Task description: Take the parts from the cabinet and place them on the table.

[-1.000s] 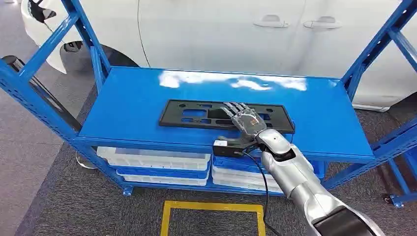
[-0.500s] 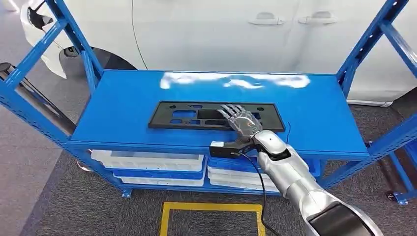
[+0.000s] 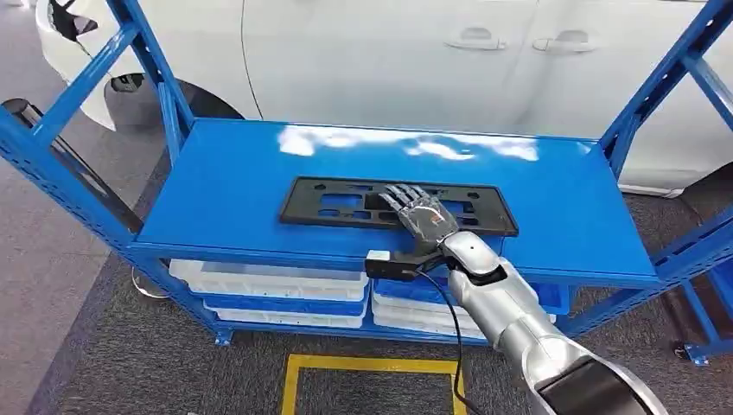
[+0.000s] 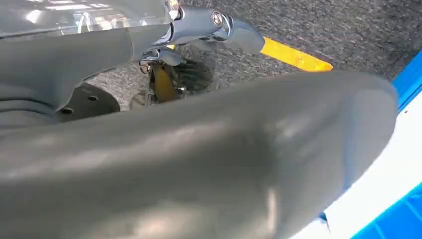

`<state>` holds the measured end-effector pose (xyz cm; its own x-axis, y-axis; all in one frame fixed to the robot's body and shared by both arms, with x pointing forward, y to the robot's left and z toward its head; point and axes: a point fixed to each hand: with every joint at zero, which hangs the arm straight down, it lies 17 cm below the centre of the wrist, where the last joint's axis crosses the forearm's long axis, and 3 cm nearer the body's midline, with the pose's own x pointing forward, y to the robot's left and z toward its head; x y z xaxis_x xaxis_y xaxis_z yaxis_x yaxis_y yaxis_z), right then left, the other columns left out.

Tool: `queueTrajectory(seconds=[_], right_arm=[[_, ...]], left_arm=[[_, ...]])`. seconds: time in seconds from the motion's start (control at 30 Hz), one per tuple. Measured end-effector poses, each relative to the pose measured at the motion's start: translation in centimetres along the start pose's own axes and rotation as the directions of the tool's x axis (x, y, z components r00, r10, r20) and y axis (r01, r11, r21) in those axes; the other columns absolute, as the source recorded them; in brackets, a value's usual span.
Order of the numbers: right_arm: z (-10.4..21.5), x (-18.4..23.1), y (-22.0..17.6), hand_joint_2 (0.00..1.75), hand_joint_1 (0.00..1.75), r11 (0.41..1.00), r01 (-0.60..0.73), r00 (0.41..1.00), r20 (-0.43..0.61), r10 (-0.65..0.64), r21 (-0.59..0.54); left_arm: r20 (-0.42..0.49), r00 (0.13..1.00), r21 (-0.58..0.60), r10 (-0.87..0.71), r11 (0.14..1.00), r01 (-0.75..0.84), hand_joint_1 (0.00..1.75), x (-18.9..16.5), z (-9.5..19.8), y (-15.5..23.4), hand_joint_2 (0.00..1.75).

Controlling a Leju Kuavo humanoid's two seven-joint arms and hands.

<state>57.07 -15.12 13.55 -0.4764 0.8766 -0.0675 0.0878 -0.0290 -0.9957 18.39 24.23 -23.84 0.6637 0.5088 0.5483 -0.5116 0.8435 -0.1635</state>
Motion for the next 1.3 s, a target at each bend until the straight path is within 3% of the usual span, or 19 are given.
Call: queueTrajectory(seconds=[0.4,0.47,0.5,0.53,0.57,1.3], right_arm=[[-0.2,0.9,-0.9,1.75,0.0,0.999,0.03,1.0,0.005,-0.03,-0.035],[-0.2,1.0,-0.7,1.75,1.15,0.999,0.035,0.999,0.006,-0.035,-0.026],[-0.1,1.1,-0.5,1.75,1.33,0.999,0.039,0.999,0.007,-0.039,-0.021],[0.0,1.2,-0.3,1.75,1.66,0.999,0.042,0.999,0.007,-0.042,-0.017],[0.2,1.3,0.1,1.75,1.75,0.999,0.047,0.999,0.006,-0.047,-0.009],[0.3,0.8,-1.0,1.75,1.75,0.999,0.042,0.999,0.008,-0.042,-0.029]], left_arm=[[-0.005,1.0,-0.008,-0.003,1.0,0.003,0.0,-0.3,0.1,-0.4,0.0],[-0.005,1.0,-0.009,-0.003,1.0,0.003,0.0,-0.3,0.1,-0.4,0.0],[-0.005,1.0,-0.009,-0.003,1.0,0.003,0.0,-0.3,0.1,-0.4,0.0],[-0.006,1.0,-0.008,-0.003,1.0,0.003,0.0,-0.3,0.1,-0.4,0.0],[-0.007,1.0,-0.008,-0.004,1.0,0.004,0.0,-0.4,0.2,-0.4,0.0],[-0.013,1.0,-0.019,-0.012,1.0,0.011,0.0,-0.5,0.2,-0.9,0.0]])
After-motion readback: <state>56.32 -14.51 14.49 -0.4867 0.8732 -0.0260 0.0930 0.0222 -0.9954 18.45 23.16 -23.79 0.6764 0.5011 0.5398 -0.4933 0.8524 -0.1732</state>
